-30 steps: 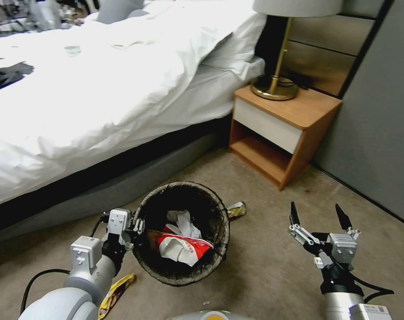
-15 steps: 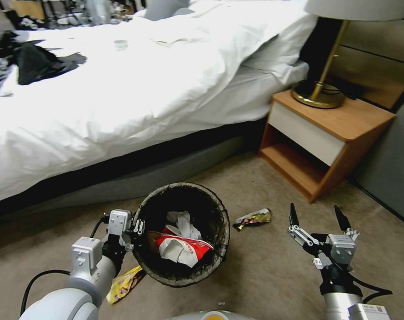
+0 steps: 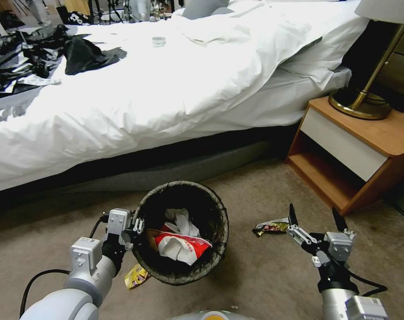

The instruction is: Pick up the trash bin, then pick up the garbage from the floor and place it into the trash bin.

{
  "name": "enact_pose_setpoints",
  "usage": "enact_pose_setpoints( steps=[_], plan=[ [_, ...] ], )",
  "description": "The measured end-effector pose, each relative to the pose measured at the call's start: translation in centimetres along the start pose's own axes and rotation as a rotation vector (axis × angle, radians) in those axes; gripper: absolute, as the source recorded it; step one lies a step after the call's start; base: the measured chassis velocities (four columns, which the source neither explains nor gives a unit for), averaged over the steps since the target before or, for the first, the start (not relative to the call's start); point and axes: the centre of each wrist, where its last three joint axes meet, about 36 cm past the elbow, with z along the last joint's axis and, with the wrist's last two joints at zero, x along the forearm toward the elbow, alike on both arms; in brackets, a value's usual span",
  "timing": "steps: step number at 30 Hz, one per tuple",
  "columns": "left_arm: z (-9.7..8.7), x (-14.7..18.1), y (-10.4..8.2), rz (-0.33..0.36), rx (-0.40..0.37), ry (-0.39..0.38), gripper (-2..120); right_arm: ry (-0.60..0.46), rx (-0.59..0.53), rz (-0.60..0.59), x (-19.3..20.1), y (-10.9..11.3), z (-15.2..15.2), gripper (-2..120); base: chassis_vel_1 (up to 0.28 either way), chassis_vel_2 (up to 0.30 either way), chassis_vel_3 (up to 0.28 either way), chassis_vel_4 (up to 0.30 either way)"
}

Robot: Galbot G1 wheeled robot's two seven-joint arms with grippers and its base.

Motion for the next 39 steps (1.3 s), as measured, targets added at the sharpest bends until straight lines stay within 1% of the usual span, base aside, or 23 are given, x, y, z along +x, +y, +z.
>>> enact_pose_setpoints(
  steps=[2, 4, 5, 6, 8, 9, 12, 13, 14, 16, 17, 20, 21, 24, 25, 27, 30, 37, 39],
  plan=[
    [0.0, 0.0, 0.0, 0.000, -0.002, 0.001, 1, 0.097, -0.058, 0.029, -1.0, 0.3, -0.1, 100, 0.000, 0.000, 0.000, 0.000],
    [0.0, 0.0, 0.0, 0.000, -0.003, 0.003, 1, 0.199, -0.141, 0.050, -2.6, 0.6, -0.3, 100, 0.000, 0.000, 0.000, 0.000],
    [0.0, 0.0, 0.0, 0.000, -0.003, 0.003, 1, 0.199, -0.141, 0.050, -2.6, 0.6, -0.3, 100, 0.000, 0.000, 0.000, 0.000],
    [0.1, 0.1, 0.1, 0.000, -0.003, 0.004, 1, 0.222, -0.161, 0.055, -3.1, 0.7, -0.4, 100, 0.000, 0.000, 0.000, 0.000],
    [0.1, 0.1, 0.1, -0.001, -0.002, 0.008, 1, 0.289, -0.223, 0.075, -5.0, 1.2, -0.7, 100, 0.000, 0.000, 0.000, 0.000],
    [0.1, 0.1, 0.1, -0.001, -0.002, 0.008, 1, 0.289, -0.223, 0.075, -5.0, 1.2, -0.7, 100, 0.000, 0.000, 0.000, 0.000],
    [0.2, 0.2, 0.1, -0.002, -0.002, 0.011, 1, 0.374, -0.303, 0.101, -8.0, 2.1, -1.0, 100, 0.000, 0.000, 0.000, 0.000],
    [0.2, 0.2, 0.1, -0.002, -0.002, 0.011, 1, 0.374, -0.303, 0.101, -8.0, 2.1, -1.0, 100, 0.000, 0.000, 0.000, 0.000],
    [0.2, 0.2, 0.1, -0.002, -0.001, 0.011, 1, 0.424, -0.348, 0.107, -9.5, 2.7, -1.1, 100, 0.000, 0.000, 0.000, 0.000],
    [0.2, 0.2, 0.1, -0.003, 0.000, 0.012, 1, 0.492, -0.399, 0.132, -11.2, 3.4, -0.8, 100, 0.000, 0.000, 0.000, 0.000],
    [0.2, 0.2, 0.1, -0.003, 0.000, 0.012, 1, 0.492, -0.399, 0.132, -11.2, 3.4, -0.8, 100, 0.000, 0.000, 0.000, 0.000],
    [0.2, 0.2, 0.1, -0.004, -0.001, 0.014, 1, 0.566, -0.445, 0.171, -13.2, 3.8, 0.6, 100, 0.000, 0.000, 0.000, 0.000],
    [0.2, 0.2, 0.1, -0.004, -0.001, 0.014, 1, 0.566, -0.445, 0.171, -13.2, 3.8, 0.6, 100, 0.000, 0.000, 0.000, 0.000],
    [0.2, 0.1, 0.1, -0.002, -0.004, 0.012, 1, 0.632, -0.470, 0.228, -14.8, 3.6, 2.7, 100, 0.000, 0.000, 0.000, 0.000],
    [0.2, 0.1, 0.1, -0.002, -0.004, 0.012, 1, 0.632, -0.470, 0.228, -14.8, 3.6, 2.7, 100, 0.000, 0.000, 0.000, 0.000],
    [0.2, 0.2, 0.1, -0.002, 0.000, 0.016, 1, 0.670, -0.493, 0.259, -15.8, 3.6, 3.8, 100, 0.000, 0.000, 0.000, 0.000],
    [0.3, 0.2, 0.1, -0.003, 0.001, 0.017, 1, 0.697, -0.506, 0.286, -16.7, 3.8, 4.6, 100, 0.000, 0.000, 0.000, 0.000],
    [0.3, 0.3, 0.1, -0.005, 0.004, 0.022, 1, 0.702, -0.500, 0.322, -18.8, 3.9, 6.1, 100, 0.000, 0.000, 0.000, 0.000],
    [0.3, 0.3, 0.1, -0.006, 0.004, 0.023, 1, 0.690, -0.496, 0.333, -20.1, 3.9, 6.8, 100, 0.000, 0.000, 0.000, 0.000]
  ],
)
